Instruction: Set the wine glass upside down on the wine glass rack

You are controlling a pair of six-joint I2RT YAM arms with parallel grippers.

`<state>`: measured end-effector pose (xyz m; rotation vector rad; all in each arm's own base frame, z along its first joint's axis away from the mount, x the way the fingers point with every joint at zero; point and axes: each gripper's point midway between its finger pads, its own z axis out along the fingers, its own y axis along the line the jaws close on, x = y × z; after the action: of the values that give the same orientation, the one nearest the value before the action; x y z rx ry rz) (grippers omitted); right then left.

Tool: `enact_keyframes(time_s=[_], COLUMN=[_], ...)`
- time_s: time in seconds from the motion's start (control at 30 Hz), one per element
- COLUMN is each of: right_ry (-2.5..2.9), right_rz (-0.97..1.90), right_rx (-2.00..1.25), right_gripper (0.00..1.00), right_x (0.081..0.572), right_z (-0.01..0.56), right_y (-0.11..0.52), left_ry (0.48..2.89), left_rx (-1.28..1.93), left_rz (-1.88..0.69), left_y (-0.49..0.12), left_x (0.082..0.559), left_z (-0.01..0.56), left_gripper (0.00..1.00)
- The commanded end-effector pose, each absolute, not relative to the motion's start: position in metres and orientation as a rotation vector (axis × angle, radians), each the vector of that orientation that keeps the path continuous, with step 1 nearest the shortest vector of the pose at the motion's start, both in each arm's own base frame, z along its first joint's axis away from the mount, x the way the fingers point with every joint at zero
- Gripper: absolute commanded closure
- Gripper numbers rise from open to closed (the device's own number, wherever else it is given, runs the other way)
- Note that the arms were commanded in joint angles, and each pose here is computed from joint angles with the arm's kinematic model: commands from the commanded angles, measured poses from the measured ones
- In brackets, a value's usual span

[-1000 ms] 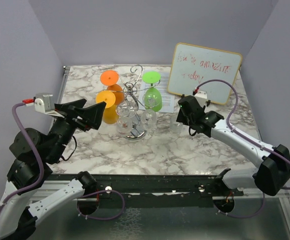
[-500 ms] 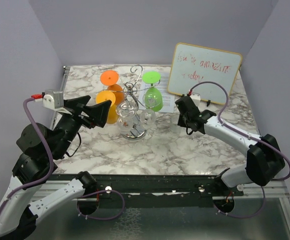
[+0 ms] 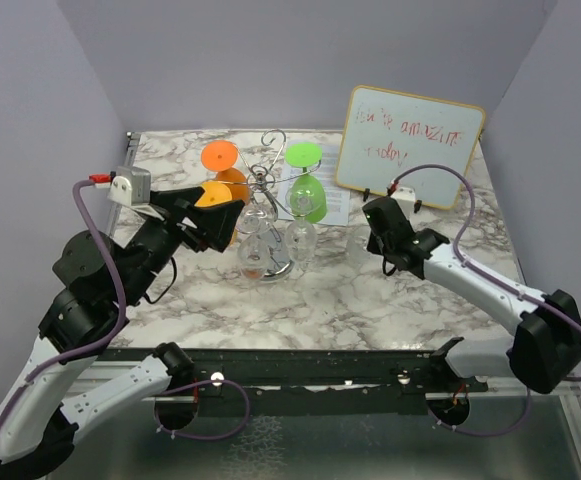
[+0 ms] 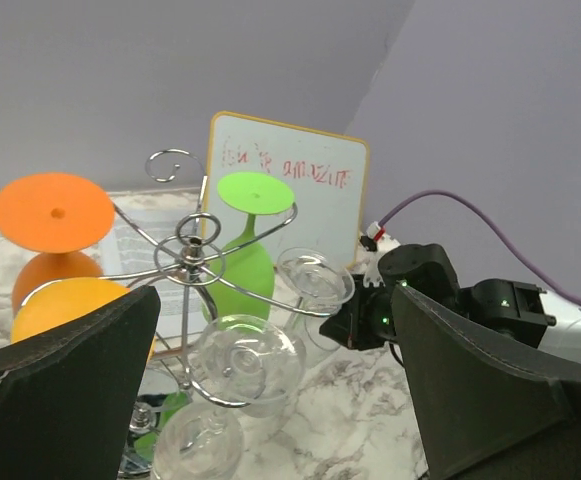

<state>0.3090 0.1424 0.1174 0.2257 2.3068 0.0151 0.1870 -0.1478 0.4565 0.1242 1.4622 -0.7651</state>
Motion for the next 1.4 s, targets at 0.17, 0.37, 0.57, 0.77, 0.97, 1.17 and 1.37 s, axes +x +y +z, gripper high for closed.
enact_keyframes(time_s=[0.17, 0.37, 0.57, 0.77, 0.97, 1.17, 1.37], right_ry=[1.809, 1.551, 1.248, 1.028, 0.815, 0.695, 0.638], right_rz=[0.121, 0.203, 0.335, 0.509, 0.688, 0.844, 0.936], right_rx=[0.44, 0.506, 0.508, 0.456, 0.375, 0.287, 0.224], right_gripper=[0.99, 0.99, 0.99, 0.99, 0.99, 0.99, 0.99], right_x=[0.324, 0.314, 0.292, 0.27, 0.246, 0.225, 0.217], right_z=[0.229, 0.293, 0.357, 0.412, 0.461, 0.495, 0.513], right_y=[0.105, 0.084, 0.067, 0.071, 0.083, 0.1, 0.114], left_ry=[1.455, 1.519, 1.507, 1.491, 1.48, 1.493, 1.503], left_rx=[0.146, 0.051, 0.034, -0.016, -0.091, -0.096, -0.059], left_rz=[-1.061, -1.197, -1.323, -1.455, -1.614, -1.761, -1.908], left_y=[-0.208, -0.24, -0.268, -0.289, -0.309, -0.331, -0.358], left_x=[0.191, 0.211, 0.221, 0.23, 0.236, 0.238, 0.23], left_z=[0.487, 0.497, 0.514, 0.52, 0.525, 0.524, 0.521], left_gripper=[0.01, 0.01, 0.01, 0.01, 0.01, 0.01, 0.01])
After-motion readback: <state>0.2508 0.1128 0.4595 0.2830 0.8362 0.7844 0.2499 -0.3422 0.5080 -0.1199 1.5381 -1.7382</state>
